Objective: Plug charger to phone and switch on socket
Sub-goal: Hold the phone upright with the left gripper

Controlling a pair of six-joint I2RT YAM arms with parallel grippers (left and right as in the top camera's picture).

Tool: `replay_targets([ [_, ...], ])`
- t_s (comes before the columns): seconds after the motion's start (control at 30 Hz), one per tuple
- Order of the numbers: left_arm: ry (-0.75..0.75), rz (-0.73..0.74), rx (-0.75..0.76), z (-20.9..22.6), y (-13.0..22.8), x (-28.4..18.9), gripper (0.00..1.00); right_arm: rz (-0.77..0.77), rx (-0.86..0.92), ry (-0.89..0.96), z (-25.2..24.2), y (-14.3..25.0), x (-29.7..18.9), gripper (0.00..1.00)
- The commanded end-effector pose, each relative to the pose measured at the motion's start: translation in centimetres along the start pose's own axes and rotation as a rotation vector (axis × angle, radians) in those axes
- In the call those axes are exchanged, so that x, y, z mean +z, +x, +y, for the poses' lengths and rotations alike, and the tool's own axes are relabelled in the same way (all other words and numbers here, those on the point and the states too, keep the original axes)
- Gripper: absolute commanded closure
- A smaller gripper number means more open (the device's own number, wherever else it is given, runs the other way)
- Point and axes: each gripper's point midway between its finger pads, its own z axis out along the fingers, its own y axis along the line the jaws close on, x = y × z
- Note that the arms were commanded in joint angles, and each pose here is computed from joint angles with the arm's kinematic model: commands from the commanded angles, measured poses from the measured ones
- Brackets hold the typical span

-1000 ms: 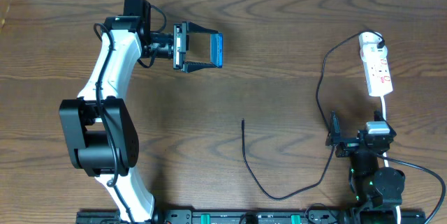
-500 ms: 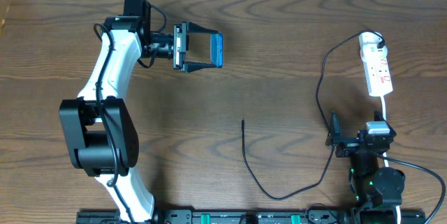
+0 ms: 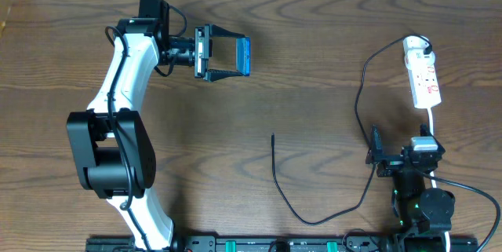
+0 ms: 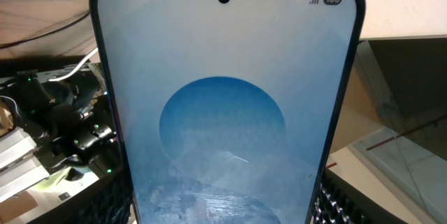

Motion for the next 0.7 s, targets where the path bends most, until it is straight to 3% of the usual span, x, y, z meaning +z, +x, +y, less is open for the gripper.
replay_targets([
  [0.0, 0.030, 0.054, 0.015, -0.72, 2.00, -0.41, 0.93, 0.000, 0.006, 0.007, -0.08, 0.07, -0.02, 0.01],
  [0.67, 0.029, 0.050, 0.043, -0.70, 1.94, -0.41, 0.93, -0.001, 0.006, 0.007, -0.08, 0.06, -0.02, 0.01],
])
